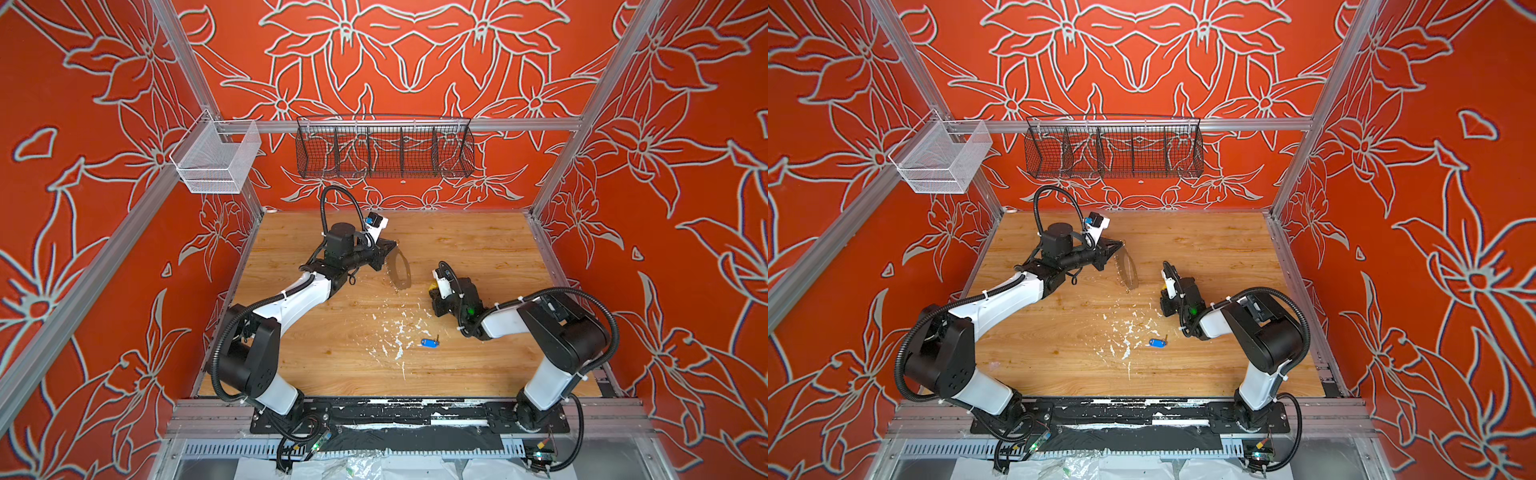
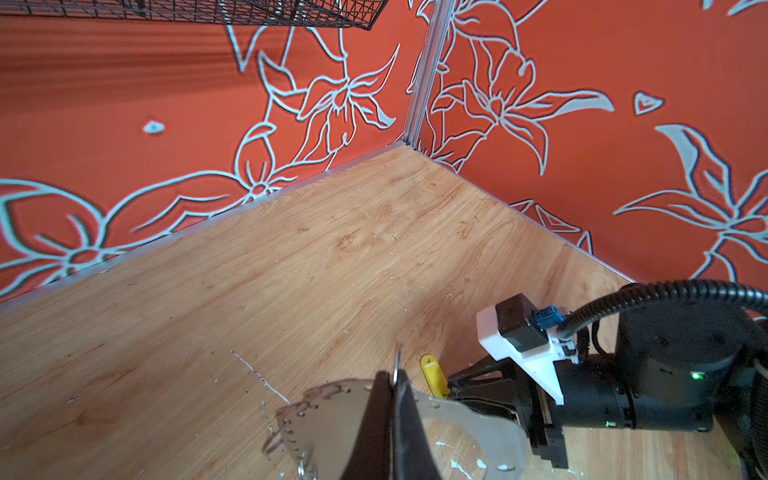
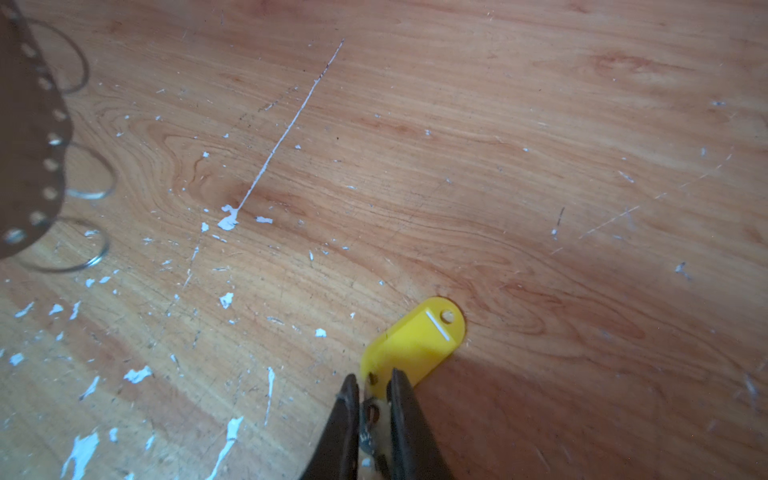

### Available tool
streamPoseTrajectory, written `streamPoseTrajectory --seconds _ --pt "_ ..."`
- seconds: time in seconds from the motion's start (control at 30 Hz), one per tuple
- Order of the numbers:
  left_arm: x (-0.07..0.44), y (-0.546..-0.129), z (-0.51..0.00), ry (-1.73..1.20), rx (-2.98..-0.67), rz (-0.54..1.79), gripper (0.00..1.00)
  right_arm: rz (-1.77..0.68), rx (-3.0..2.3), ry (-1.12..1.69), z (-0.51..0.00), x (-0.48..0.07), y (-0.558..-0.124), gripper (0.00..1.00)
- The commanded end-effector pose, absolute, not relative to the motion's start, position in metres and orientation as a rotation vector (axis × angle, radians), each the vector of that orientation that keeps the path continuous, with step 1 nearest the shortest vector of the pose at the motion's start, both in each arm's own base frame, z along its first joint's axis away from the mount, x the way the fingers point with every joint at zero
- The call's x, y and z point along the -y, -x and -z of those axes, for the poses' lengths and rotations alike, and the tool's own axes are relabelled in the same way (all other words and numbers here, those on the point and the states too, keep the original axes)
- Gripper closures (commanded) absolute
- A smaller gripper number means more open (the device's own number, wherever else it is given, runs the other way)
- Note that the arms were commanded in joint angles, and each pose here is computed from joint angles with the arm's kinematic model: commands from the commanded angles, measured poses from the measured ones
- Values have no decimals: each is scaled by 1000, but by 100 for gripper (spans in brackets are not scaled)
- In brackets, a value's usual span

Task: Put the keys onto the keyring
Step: 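Grasp the yellow-tagged key's metal end with the right gripper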

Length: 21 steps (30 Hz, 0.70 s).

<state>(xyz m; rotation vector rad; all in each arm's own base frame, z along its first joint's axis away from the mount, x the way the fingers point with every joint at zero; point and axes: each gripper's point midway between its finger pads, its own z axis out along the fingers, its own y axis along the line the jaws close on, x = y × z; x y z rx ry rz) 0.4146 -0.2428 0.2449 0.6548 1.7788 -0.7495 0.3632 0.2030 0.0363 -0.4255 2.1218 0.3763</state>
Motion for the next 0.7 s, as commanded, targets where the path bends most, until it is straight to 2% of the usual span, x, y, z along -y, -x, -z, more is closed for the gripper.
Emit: streamPoseTrajectory --seconds 0.0,0.67 --pt "245 -414 -269 -675 -1707 751 100 -364 -2117 411 -34 -199 -363 82" --pt "246 -414 -269 -675 -1708 754 100 -368 -2109 393 -31 -195 -359 82"
